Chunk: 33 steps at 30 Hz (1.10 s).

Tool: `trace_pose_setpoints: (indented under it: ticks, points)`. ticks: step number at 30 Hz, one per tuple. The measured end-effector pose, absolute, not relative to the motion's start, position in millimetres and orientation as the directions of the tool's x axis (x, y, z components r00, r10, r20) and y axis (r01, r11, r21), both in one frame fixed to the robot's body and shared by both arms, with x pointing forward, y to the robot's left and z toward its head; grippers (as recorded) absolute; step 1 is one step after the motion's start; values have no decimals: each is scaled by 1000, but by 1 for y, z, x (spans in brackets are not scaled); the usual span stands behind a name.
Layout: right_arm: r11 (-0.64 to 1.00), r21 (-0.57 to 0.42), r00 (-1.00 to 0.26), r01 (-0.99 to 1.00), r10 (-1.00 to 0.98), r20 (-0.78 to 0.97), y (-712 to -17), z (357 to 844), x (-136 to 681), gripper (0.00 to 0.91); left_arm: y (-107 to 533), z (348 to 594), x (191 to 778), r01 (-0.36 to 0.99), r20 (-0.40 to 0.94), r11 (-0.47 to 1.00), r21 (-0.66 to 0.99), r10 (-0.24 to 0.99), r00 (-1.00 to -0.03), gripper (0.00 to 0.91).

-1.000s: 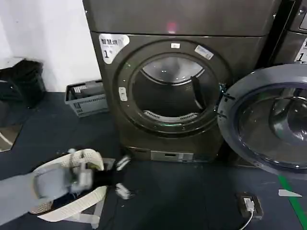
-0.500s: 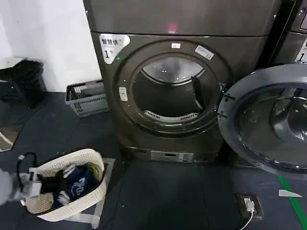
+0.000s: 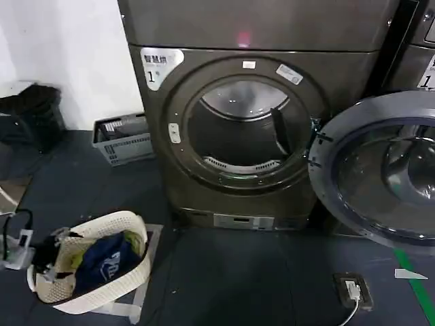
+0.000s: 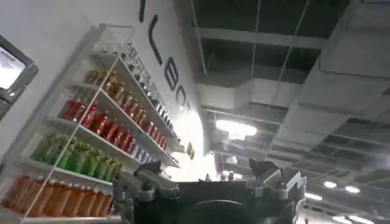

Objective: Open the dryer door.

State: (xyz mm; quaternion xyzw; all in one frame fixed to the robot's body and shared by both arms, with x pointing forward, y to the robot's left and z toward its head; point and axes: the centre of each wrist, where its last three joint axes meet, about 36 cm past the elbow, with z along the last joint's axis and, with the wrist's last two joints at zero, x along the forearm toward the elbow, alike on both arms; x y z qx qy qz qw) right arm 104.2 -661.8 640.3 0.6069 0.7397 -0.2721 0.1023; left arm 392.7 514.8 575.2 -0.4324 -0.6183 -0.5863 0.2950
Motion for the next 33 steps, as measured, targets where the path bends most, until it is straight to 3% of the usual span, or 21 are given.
trace_pose_setpoints:
  ticks: [33]
  points:
    - [115, -291, -247, 950, 848, -470, -657, 636, 99, 907, 533, 580, 398, 895, 901, -113, 432, 107, -421, 907]
